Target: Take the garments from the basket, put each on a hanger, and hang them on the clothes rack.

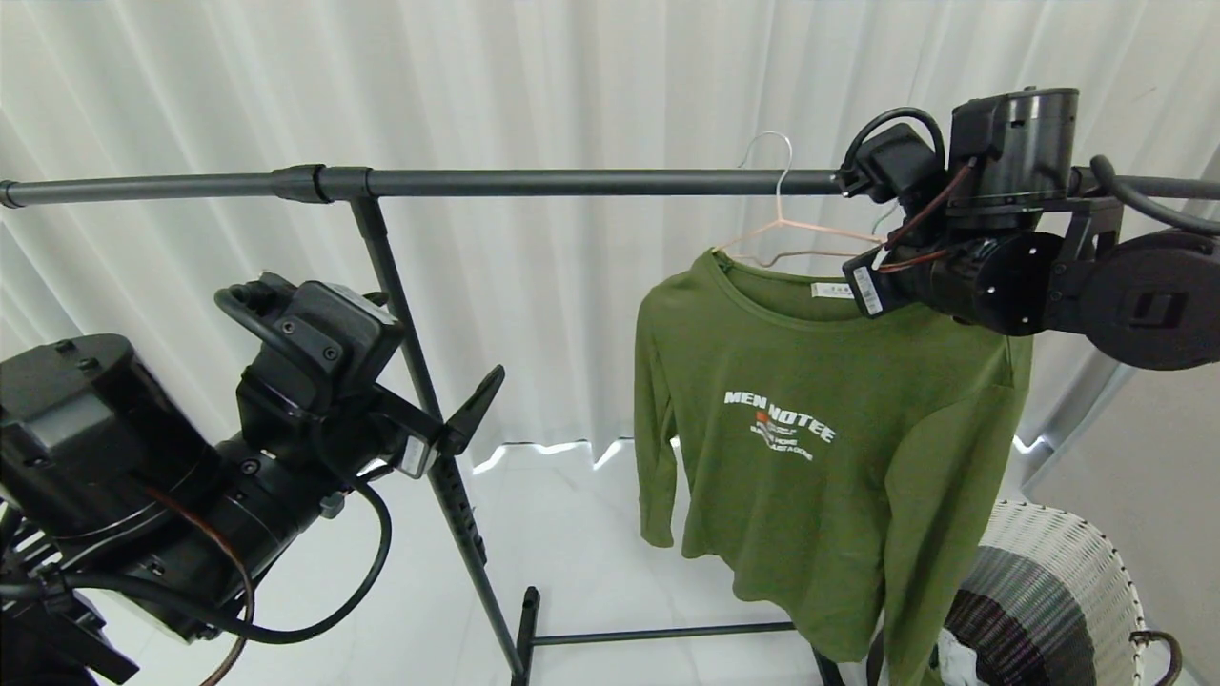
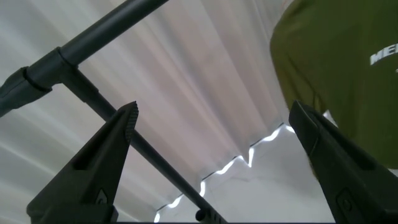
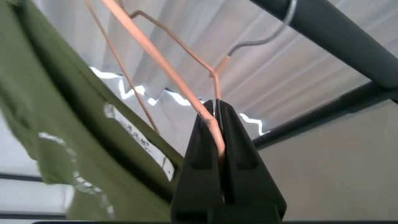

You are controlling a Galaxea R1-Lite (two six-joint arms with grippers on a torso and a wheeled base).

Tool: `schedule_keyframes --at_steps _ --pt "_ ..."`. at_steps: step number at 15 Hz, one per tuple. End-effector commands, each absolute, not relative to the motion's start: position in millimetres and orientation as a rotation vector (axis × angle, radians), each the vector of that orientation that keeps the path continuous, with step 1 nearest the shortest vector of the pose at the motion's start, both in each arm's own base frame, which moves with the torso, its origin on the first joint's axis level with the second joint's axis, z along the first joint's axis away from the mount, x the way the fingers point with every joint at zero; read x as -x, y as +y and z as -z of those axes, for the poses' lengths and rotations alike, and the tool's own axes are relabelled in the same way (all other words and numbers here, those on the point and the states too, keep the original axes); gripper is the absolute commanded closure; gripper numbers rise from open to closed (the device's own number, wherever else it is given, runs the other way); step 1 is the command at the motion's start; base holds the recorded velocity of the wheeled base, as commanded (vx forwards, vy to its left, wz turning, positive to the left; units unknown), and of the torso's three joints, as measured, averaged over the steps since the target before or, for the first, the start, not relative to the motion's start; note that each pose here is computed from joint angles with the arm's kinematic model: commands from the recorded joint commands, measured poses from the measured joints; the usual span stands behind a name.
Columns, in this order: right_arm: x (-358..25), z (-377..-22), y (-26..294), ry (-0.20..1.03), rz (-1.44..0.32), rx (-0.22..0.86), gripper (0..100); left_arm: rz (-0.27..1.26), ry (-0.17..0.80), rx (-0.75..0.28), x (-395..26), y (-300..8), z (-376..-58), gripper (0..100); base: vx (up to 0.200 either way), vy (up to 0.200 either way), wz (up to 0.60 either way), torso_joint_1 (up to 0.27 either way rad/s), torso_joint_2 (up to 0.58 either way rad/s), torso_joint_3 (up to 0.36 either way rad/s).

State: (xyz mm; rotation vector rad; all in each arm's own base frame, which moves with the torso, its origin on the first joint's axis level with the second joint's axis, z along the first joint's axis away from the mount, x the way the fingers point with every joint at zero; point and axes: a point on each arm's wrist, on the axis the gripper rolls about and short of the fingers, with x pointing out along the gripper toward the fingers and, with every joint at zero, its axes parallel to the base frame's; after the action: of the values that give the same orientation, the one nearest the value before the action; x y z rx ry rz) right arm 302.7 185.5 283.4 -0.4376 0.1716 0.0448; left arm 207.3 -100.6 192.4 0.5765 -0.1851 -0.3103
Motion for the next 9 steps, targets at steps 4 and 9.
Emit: schedule_keyframes --at_steps 4,9 --pt "-299 -276 206 0.176 -0.099 0.454 100 0.311 -0.182 -0.576 -205 -99 -191 0 0.000 0.000 0.00 0.000 0.00 0.000" --pt "-295 -270 218 0.185 -0.105 0.471 100 0.309 -0.189 -0.573 -203 -99 -193 0 0.000 0.000 0.00 0.000 0.00 0.000"
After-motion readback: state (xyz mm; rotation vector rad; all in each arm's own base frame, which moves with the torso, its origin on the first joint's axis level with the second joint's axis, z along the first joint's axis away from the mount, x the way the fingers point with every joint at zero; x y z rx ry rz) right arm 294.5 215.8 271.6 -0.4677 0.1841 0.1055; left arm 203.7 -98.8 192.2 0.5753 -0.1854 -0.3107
